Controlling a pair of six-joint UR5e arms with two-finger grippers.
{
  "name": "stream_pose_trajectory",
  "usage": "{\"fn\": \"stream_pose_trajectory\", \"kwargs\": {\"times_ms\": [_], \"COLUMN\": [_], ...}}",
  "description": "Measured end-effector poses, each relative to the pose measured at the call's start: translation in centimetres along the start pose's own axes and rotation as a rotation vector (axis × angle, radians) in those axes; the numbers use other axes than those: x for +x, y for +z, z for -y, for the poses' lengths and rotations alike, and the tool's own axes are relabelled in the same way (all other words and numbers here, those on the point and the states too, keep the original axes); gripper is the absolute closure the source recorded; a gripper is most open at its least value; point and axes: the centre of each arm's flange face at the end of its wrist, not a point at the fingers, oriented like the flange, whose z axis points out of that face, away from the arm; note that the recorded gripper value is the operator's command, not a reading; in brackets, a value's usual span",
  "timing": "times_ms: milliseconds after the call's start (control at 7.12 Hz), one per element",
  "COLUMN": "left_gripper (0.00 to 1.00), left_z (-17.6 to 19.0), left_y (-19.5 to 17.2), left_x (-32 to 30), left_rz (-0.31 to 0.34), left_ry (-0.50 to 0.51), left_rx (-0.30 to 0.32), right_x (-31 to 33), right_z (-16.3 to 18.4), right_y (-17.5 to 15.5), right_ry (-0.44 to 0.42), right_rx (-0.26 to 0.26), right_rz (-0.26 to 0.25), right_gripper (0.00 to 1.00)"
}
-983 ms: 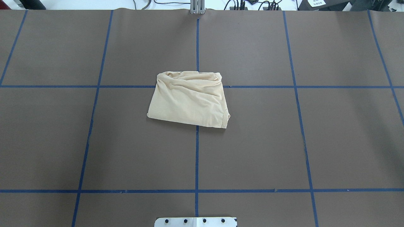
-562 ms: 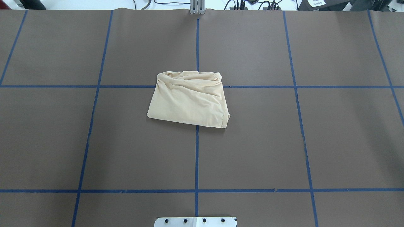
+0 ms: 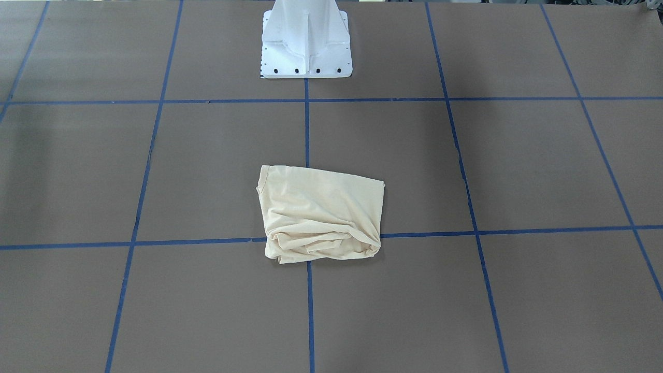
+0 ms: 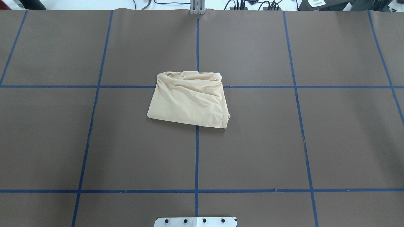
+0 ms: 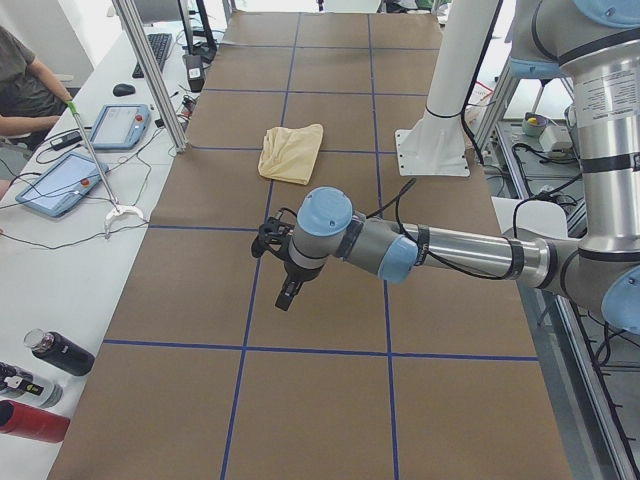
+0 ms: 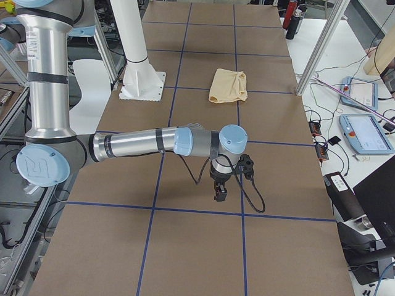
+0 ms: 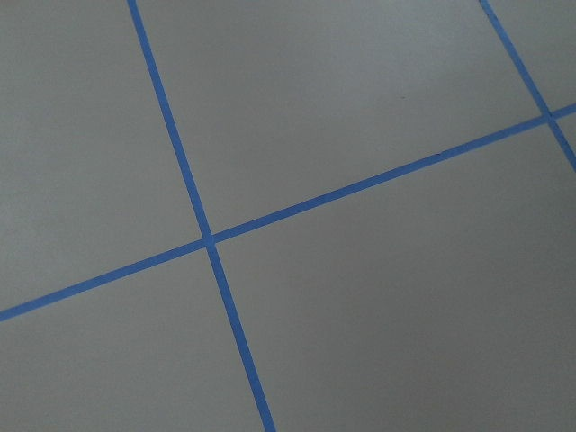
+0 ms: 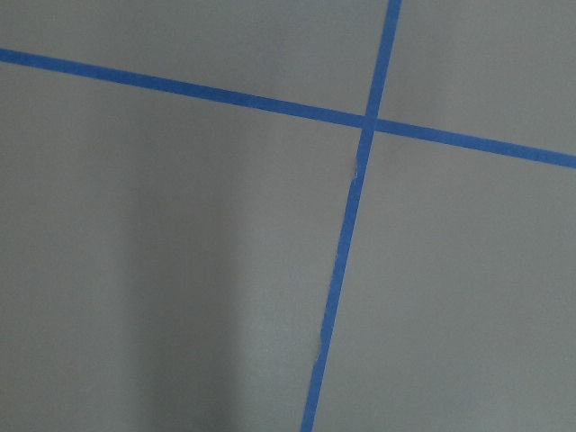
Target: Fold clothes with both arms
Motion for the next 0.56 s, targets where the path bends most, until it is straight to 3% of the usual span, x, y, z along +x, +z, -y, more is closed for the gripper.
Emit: {"fn": "stream_pose_trajectory", "kwargs": {"times_ms": [281, 562], "left_gripper": [0.00, 0.00], "left_z": [0.0, 0.2], "left_y": [0.0, -0.2], "left_x": [0.0, 0.3], "left_rz": [-0.001, -0.008], "left_ry": [-0.027, -0.080], "left_rx": [-0.001, 0.005], "right_x": [0.3, 2.0], "right_z": [0.3, 0.8], "right_y": [0.2, 2.0], "right_ry": [0.072, 0.142], "right_rx": [0.045, 0.134], "right_rz": [-0.004, -0.004], "right_gripper": [0.00, 0.00]}}
